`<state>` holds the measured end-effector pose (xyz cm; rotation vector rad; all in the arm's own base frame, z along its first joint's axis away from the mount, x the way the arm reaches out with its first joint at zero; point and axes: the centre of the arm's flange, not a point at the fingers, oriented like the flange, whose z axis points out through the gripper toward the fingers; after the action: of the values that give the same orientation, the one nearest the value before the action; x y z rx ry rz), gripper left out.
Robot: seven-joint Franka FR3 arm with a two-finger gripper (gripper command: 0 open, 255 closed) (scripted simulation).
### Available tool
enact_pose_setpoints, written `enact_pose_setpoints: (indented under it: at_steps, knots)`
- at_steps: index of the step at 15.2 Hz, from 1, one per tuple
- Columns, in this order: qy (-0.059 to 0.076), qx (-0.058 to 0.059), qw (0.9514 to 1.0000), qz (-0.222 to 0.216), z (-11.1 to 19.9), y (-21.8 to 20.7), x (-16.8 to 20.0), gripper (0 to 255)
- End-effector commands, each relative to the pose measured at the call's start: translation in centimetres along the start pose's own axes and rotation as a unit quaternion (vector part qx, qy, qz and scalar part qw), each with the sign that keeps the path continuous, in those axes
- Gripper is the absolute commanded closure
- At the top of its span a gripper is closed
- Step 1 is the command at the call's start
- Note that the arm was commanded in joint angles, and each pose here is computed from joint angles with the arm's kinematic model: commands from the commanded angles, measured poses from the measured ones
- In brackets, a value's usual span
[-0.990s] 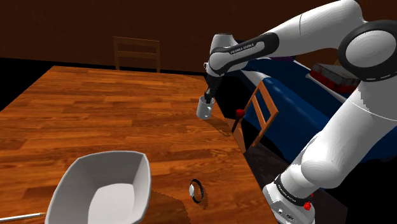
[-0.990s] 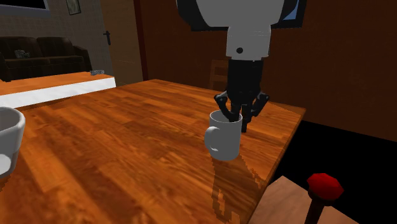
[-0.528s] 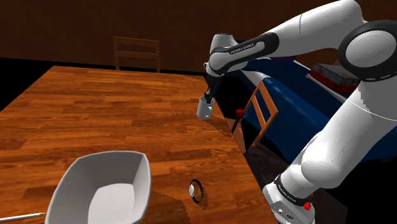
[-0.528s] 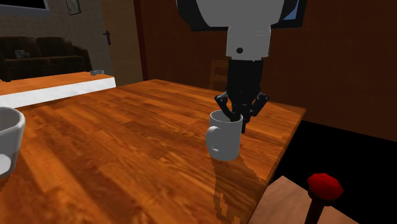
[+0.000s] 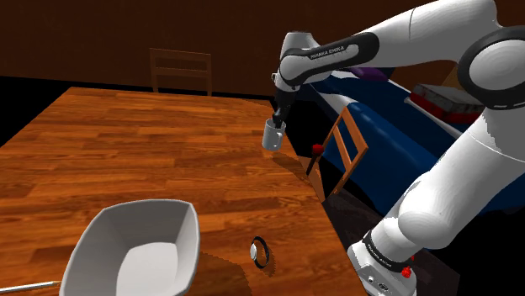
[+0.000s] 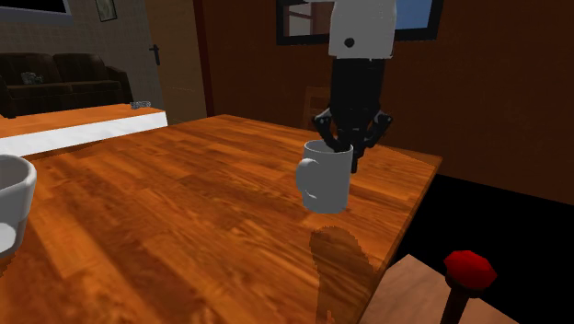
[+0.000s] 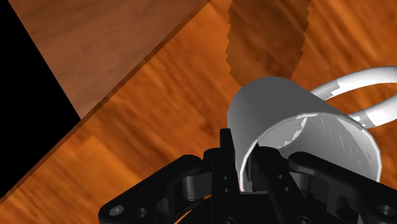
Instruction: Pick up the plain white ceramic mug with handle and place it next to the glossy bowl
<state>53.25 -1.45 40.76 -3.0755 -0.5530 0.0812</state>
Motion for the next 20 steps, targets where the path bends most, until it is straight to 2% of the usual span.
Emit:
enact_pose_setpoints:
  at_steps: [1, 20]
  knots:
    - [0.0, 0.0, 1.0, 0.0, -1.0, 0.0, 0.0, 255]
    - [0.0, 0.0, 1.0, 0.0, -11.0, -0.3, -0.5, 255]
